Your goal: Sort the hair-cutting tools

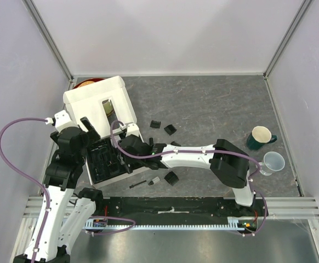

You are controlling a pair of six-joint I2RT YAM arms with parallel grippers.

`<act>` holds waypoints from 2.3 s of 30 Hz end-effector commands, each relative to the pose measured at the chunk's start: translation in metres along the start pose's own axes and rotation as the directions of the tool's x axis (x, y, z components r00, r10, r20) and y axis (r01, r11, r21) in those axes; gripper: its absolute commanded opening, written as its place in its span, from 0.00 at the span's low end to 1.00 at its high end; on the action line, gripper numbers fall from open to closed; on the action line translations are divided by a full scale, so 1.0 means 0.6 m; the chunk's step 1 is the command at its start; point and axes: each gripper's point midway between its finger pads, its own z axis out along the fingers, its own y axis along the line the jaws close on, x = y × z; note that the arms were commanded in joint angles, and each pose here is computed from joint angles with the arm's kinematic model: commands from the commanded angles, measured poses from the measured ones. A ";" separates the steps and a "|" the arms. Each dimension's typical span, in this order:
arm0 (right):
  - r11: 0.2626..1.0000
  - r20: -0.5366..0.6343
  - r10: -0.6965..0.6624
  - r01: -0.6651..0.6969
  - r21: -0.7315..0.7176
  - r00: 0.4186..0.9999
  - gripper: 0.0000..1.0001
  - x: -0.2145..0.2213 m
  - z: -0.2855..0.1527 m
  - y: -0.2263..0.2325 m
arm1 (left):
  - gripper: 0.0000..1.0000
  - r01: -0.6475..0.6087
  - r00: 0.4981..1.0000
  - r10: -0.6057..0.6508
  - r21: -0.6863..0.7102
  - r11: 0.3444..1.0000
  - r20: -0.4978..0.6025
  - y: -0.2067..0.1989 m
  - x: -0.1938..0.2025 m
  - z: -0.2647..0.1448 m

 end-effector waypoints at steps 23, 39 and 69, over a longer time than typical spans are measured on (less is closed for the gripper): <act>0.980 0.184 -0.057 0.020 0.196 0.981 0.24 -0.033 0.037 0.006 | 0.95 0.047 0.996 -0.047 -0.008 0.999 0.071 0.004 -0.025 -0.003; 0.950 0.167 -0.074 0.018 0.313 0.983 0.35 -0.021 0.052 -0.025 | 0.95 0.049 0.996 -0.048 -0.006 0.999 0.077 0.003 -0.027 -0.004; 0.974 0.042 -0.080 0.069 0.217 0.996 0.50 -0.018 -0.022 -0.003 | 0.95 0.056 0.995 -0.055 -0.007 0.998 0.084 0.005 -0.028 -0.006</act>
